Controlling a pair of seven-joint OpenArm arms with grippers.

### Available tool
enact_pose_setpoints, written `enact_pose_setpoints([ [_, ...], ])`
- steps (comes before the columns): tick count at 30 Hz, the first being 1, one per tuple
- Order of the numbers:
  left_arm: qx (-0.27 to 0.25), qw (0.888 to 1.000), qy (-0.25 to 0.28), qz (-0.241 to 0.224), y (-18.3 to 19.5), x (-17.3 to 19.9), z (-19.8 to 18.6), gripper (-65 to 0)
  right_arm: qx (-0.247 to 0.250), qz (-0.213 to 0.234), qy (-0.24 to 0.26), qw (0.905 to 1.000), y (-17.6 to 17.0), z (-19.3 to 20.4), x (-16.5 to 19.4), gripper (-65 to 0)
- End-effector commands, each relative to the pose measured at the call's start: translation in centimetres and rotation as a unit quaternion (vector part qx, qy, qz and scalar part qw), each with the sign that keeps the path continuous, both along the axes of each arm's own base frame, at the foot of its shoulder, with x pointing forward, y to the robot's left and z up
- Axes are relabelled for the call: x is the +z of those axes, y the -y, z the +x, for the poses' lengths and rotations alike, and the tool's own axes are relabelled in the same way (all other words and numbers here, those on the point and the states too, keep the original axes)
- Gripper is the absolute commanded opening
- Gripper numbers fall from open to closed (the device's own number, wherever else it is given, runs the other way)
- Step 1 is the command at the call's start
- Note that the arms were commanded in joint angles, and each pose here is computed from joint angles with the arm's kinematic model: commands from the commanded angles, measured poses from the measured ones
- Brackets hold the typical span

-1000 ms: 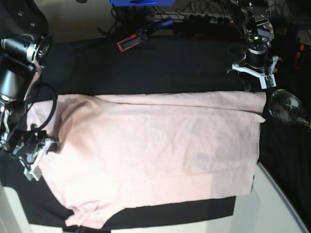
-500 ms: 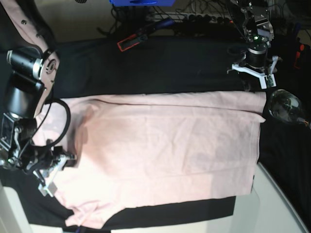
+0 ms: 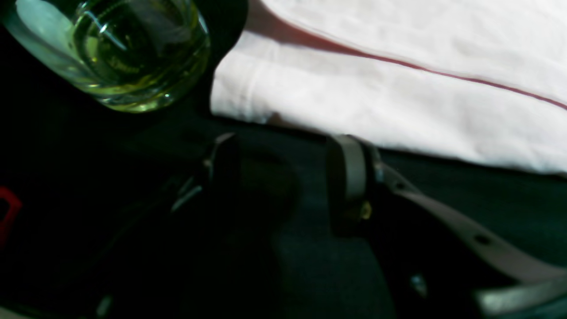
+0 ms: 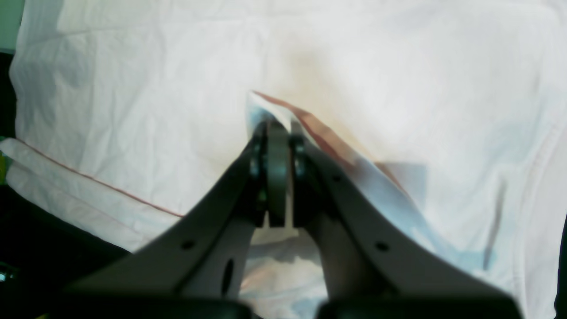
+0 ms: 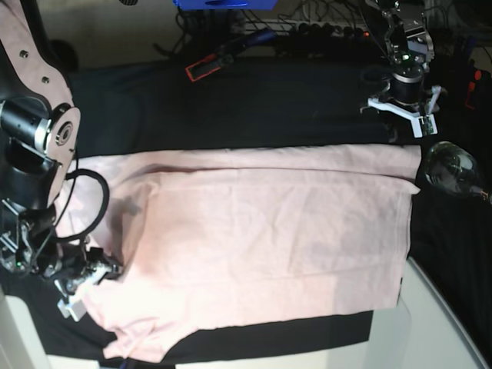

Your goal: Fold the T-shirt properly

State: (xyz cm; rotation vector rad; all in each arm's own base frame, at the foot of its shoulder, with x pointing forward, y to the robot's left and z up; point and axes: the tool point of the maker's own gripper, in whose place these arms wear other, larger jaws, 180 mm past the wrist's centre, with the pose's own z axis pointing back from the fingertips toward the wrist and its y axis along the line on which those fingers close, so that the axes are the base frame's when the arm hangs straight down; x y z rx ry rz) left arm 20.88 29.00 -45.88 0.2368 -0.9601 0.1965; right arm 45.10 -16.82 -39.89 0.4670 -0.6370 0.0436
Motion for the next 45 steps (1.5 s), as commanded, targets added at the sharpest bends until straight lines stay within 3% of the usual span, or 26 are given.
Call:
enact_pose_setpoints([
  [1, -0.001, 1.000, 0.020, 0.009, -0.4, 1.1, 0.6, -34.9, -0.010, 0.006, 0.049, 0.9987, 0.6, 2.6, 3.2, -64.9],
  [7, -0.001, 1.000, 0.019, 0.008, -0.4, 1.0, 0.6, -34.9, -0.031, 0.013, 0.074, 0.9967, 1.0, 3.5, 4.1, -64.0],
  [9, -0.001, 1.000, 0.019, 0.008, -0.4, 1.0, 0.6, -34.9, -0.053, 0.014, 0.072, 0.9959, 1.4, 3.8, 4.0, -60.9],
  [10, -0.001, 1.000, 0.019, 0.008, -0.4, 1.0, 0.6, -34.9, -0.060, 0.013, 0.069, 0.9957, 1.6, 3.8, 4.0, -56.9],
  [15, -0.001, 1.000, 0.018, 0.008, -0.4, 1.0, 0.6, -34.9, -0.067, 0.012, 0.066, 0.9955, 2.3, 3.6, 3.9, -23.9],
  [17, -0.001, 1.000, 0.020, 0.008, -0.4, 1.1, 0.7, -34.9, -0.086, 0.018, 0.053, 0.9947, 3.8, 2.8, 3.3, -18.7],
  [20, -0.001, 1.000, 0.020, 0.008, -0.4, 1.0, 0.7, -34.9, -0.100, 0.032, -0.007, 0.9945, 5.2, -0.1, 1.1, -23.9],
  [24, -0.001, 1.000, 0.022, 0.008, -0.4, 1.1, 0.9, -34.9, -0.131, 0.077, -0.079, 0.9852, 6.2, -6.2, -2.2, -30.8],
  [31, -0.002, 1.000, 0.024, 0.010, -0.5, 1.3, 1.0, -34.9, -0.092, 0.099, -0.059, 0.9891, 2.8, -10.7, -1.9, -30.8],
  [45, -0.010, 0.999, 0.020, 0.023, -1.4, 1.5, 0.8, -34.9, -0.067, 0.134, -0.077, 0.9857, -2.4, -12.1, -3.2, -30.8],
])
